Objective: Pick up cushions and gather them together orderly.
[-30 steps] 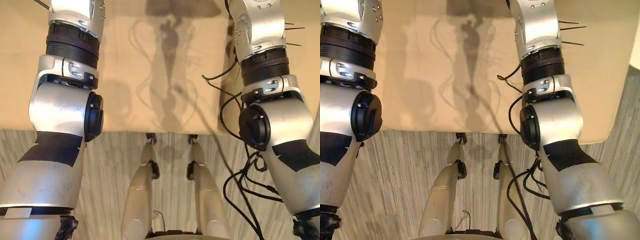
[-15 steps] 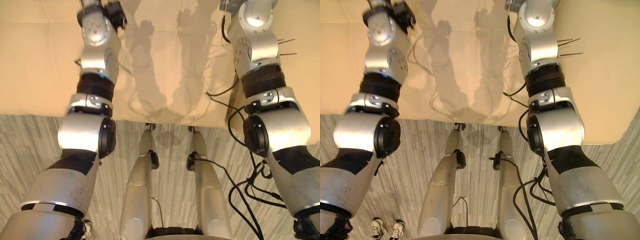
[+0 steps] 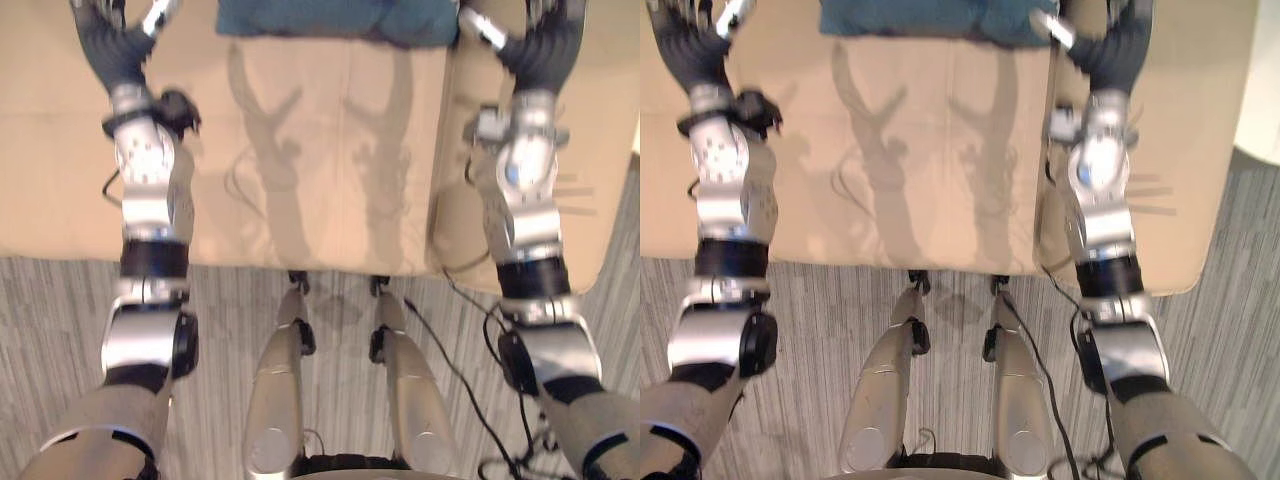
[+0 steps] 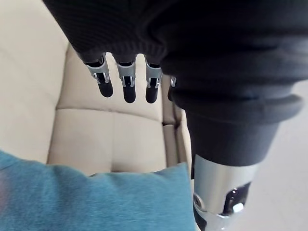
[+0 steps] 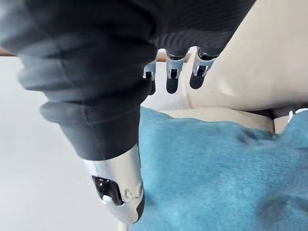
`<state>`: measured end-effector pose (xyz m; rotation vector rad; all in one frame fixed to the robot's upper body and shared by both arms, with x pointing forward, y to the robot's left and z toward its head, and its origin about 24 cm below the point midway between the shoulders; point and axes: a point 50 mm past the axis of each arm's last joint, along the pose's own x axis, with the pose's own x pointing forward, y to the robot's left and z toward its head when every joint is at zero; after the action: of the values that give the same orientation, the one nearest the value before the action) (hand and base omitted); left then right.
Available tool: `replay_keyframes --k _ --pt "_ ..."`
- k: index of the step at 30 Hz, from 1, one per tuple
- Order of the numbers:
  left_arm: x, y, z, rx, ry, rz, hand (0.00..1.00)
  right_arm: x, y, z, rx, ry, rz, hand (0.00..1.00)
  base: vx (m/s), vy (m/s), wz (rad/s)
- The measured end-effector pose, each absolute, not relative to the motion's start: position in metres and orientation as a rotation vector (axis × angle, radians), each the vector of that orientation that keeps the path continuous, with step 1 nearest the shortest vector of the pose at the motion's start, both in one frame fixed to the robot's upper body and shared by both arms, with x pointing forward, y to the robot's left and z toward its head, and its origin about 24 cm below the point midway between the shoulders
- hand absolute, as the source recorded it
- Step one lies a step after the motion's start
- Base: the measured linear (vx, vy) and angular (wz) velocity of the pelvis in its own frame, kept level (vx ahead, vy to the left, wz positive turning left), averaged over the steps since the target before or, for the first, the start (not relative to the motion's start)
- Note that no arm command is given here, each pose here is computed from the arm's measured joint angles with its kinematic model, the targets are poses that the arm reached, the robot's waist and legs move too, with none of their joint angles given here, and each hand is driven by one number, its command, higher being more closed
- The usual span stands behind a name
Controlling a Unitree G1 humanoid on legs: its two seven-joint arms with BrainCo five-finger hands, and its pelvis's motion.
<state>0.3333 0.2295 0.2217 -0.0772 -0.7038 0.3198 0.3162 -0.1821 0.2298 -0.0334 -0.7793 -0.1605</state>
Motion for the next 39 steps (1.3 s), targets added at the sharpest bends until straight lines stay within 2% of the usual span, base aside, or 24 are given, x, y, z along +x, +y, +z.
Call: replay_keyframes --k 2,4,6,11,14,20,23,25,28,31,34,39 --pt "0.309 0.226 0.126 -0.051 -0.426 0.287 0.00 0.295 -0.191 0.146 -0.095 -0.520 -0.147 0.00 0.12 -0.026 0.00" --pt "0.287 0.223 0.079 -0.027 -0.262 0.256 0.00 0.278 -0.192 0.103 -0.115 -0.370 -0.120 0.00 0.13 -0.022 -0.02" --pt "0.245 0.220 0.009 0.014 0.013 0.197 0.00 0.247 -0.197 0.026 -0.167 -0.058 -0.083 0.00 0.14 -0.034 0.02" --pt "0.180 0.229 -0.072 0.103 0.421 0.143 0.00 0.185 -0.212 -0.066 -0.267 0.396 -0.017 0.00 0.08 0.000 -0.11" --pt "0.146 0.228 -0.102 0.123 0.600 0.119 0.00 0.144 -0.225 -0.100 -0.283 0.611 -0.027 0.00 0.04 0.025 -0.20" --pt "0.094 0.227 -0.129 0.139 0.806 0.098 0.00 0.101 -0.238 -0.124 -0.301 0.800 -0.051 0.00 0.01 0.038 -0.32" --pt "0.102 0.227 -0.127 0.141 0.787 0.095 0.00 0.095 -0.237 -0.127 -0.297 0.831 -0.048 0.00 -0.04 0.055 -0.09" --pt "0.112 0.227 -0.123 0.138 0.749 0.103 0.00 0.104 -0.236 -0.127 -0.297 0.823 -0.043 0.00 -0.10 -0.001 0.19" --pt "0.113 0.230 -0.121 0.143 0.746 0.116 0.00 0.091 -0.236 -0.133 -0.289 0.873 -0.046 0.00 -0.10 -0.080 0.48" --pt "0.124 0.231 -0.116 0.150 0.709 0.143 0.00 0.114 -0.236 -0.127 -0.291 0.813 -0.056 0.00 -0.20 -0.186 0.13" --pt "0.143 0.210 -0.114 0.101 0.663 0.127 0.00 0.149 -0.243 -0.112 -0.289 0.711 -0.111 0.00 -0.37 -0.149 -0.09" --pt "0.144 0.204 -0.112 0.085 0.647 0.121 0.00 0.148 -0.244 -0.111 -0.234 0.698 -0.170 0.00 -0.33 -0.077 0.23"
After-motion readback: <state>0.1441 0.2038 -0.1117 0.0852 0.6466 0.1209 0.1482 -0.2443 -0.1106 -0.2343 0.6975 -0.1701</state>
